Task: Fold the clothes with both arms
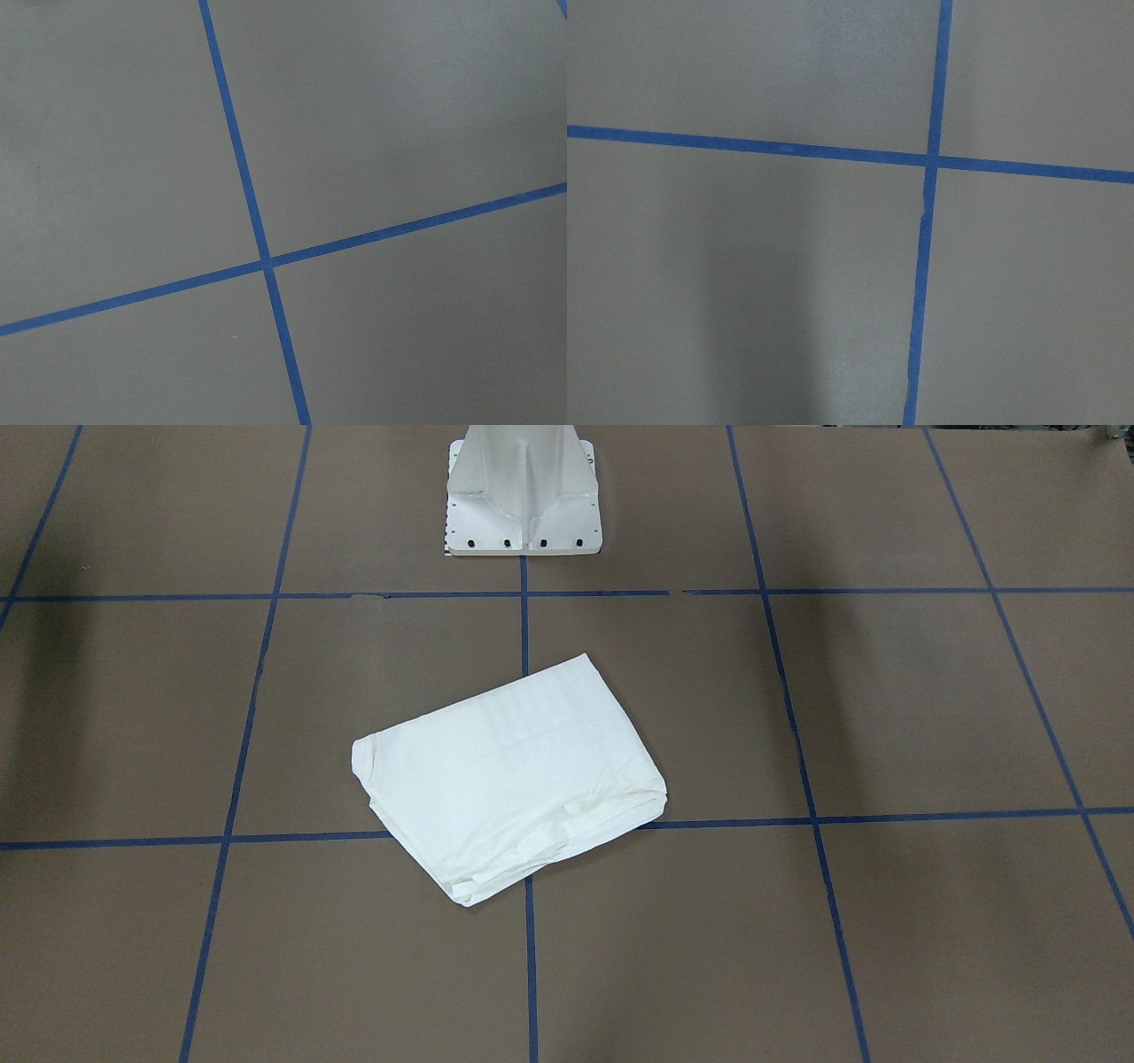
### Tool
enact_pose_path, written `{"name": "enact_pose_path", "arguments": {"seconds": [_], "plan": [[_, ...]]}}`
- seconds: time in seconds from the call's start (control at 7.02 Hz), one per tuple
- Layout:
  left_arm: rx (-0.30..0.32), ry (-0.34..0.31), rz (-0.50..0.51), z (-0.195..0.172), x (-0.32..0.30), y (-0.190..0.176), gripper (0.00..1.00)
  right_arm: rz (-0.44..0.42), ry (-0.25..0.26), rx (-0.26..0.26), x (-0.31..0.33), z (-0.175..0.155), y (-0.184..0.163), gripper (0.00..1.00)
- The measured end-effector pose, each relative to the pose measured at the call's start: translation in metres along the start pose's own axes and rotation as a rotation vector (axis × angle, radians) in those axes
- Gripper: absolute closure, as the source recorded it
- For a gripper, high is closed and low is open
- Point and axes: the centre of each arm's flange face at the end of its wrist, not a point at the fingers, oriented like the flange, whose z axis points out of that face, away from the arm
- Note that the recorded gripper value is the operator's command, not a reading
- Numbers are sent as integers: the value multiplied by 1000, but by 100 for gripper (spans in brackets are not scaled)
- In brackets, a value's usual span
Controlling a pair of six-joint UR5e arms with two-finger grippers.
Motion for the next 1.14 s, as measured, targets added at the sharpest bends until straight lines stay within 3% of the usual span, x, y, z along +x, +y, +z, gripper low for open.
{"name": "enact_pose_path", "arguments": {"seconds": [0.43, 1.14], "plan": [[-46, 1, -49, -5, 4, 2, 0, 3, -5, -3, 0, 1, 1, 0], [-43, 1, -44, -8, 8, 0, 0, 14, -9, -15, 5, 5, 8, 0]]}}
